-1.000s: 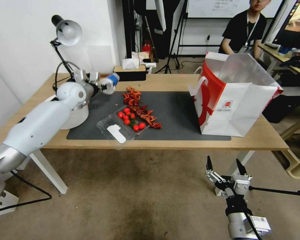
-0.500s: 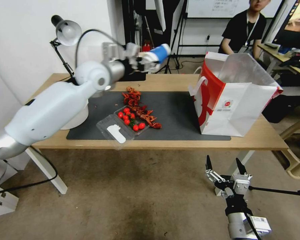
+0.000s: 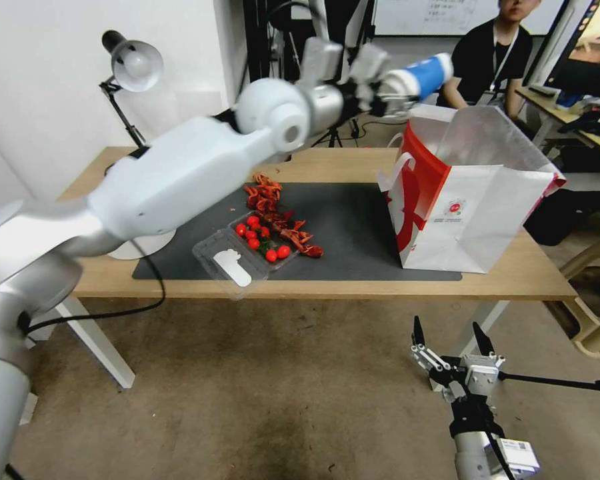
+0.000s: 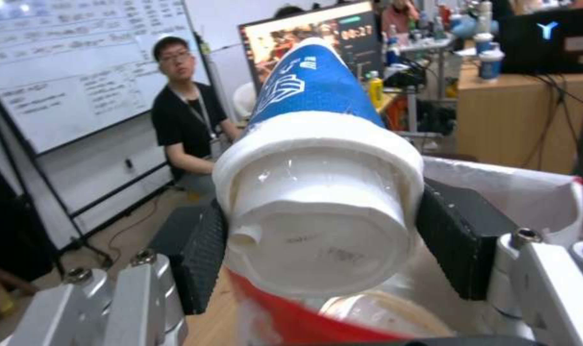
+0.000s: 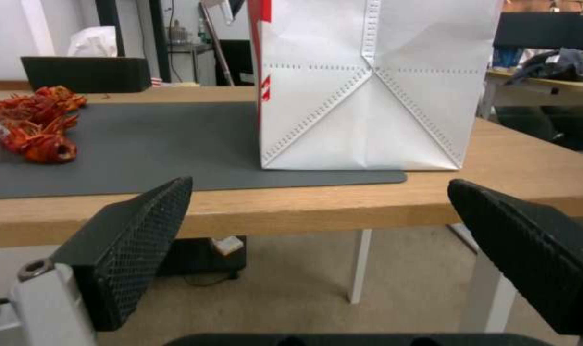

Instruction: Pick up the trash from the table and place it into the takeout bag.

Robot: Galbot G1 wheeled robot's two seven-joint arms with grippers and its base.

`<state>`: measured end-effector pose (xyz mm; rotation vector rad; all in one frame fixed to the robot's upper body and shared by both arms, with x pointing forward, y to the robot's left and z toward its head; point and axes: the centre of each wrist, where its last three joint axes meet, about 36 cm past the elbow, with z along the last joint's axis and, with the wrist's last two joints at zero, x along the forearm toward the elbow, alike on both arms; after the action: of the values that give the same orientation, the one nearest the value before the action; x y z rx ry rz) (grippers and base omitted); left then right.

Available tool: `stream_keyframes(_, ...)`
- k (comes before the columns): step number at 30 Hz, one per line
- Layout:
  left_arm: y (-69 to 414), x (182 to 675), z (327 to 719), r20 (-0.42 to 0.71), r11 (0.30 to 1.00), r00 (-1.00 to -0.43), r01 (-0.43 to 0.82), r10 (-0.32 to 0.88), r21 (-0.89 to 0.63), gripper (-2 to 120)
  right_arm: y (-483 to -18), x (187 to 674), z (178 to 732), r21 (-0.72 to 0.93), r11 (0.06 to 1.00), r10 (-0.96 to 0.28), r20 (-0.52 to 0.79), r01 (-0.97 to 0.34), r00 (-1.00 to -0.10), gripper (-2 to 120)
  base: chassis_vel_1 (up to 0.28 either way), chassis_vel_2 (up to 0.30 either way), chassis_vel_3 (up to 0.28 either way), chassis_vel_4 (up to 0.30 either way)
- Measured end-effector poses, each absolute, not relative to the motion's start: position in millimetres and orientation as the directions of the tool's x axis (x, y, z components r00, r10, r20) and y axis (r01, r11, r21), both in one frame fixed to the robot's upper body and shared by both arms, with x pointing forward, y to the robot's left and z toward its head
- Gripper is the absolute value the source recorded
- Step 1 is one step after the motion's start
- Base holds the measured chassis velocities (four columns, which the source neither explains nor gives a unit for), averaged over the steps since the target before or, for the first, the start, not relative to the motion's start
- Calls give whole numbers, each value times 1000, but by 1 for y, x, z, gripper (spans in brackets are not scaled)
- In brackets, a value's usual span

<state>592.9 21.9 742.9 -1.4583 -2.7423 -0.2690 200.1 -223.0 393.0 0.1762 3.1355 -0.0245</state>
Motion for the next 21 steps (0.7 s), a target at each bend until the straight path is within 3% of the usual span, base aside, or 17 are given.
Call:
stream_keyframes(5, 0, 588, 738, 127, 509, -529, 846, 839, 162, 65, -223, 200, 393, -13, 993, 121, -5, 121, -993, 100, 0, 0, 0, 0)
stream_keyframes(17, -10, 590, 715, 140, 520, -543, 837, 828, 168, 65, -224, 202, 391, -11, 992, 127, -4, 127, -992, 100, 0, 0, 0, 0)
stream_keyframes(19, -8, 591, 713, 134, 522, -544, 837, 829, 166, 78, -224, 203, 390, -11, 992, 128, -4, 128, -992, 100, 0, 0, 0, 0)
stream_keyframes(21, -7, 590, 713, 133, 521, -541, 838, 830, 161, 83, -225, 203, 389, -12, 992, 126, -2, 126, -992, 100, 0, 0, 0, 0)
